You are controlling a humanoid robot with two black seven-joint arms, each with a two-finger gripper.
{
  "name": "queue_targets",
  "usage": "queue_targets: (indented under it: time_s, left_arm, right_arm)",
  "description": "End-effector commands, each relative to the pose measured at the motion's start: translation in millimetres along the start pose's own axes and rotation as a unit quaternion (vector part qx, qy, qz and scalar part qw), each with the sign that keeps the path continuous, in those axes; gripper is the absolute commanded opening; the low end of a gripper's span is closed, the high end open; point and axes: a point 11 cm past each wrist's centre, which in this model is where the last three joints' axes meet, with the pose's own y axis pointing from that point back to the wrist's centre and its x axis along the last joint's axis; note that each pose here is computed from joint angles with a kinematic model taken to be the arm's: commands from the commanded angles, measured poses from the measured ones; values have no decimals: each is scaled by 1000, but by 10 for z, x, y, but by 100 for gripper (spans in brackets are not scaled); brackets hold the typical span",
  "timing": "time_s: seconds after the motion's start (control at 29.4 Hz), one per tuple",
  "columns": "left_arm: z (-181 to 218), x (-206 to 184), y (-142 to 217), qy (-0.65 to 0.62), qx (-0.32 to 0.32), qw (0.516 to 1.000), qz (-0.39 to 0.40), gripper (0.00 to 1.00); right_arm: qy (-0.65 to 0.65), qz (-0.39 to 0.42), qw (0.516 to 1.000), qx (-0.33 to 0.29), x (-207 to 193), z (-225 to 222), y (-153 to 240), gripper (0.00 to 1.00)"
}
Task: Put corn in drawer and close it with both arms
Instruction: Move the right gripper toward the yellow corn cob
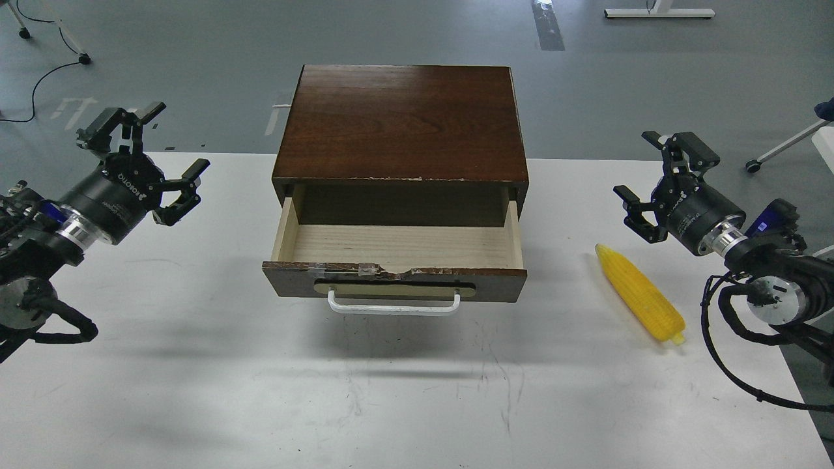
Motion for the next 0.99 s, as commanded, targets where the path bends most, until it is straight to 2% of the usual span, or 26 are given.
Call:
queue_targets:
  time_s: [0.0, 0.27, 0.44, 0.65, 0.78, 0.88, 0.95]
  left_arm:
    - [-7, -1, 6, 2, -3, 1000, 1, 100]
    - [-28, 81, 70, -5, 6, 1000, 12, 100]
    - [90, 186, 80, -20, -2, 999, 25, 100]
    - [211, 203, 57, -34, -7, 999, 23, 100]
    - [191, 166, 45, -48, 2, 999, 12, 100]
    - [175, 139, 36, -60, 9, 998, 4, 100]
    - [168, 130, 31, -60, 9, 998, 2, 100]
  right_arm:
    - [0, 0, 1000, 0, -3, 2, -1, 100]
    - [14, -9, 1000, -3, 1, -35, 23, 100]
    - [69, -10, 998, 0, 178, -315, 149, 100]
    - [163, -73, 984, -16, 162, -618, 233, 100]
    - [332, -127, 931, -79, 183, -667, 383, 100]
    - [483, -182, 843, -149, 229, -596, 543, 100]
    - [526, -200, 809, -172, 251, -546, 601, 100]
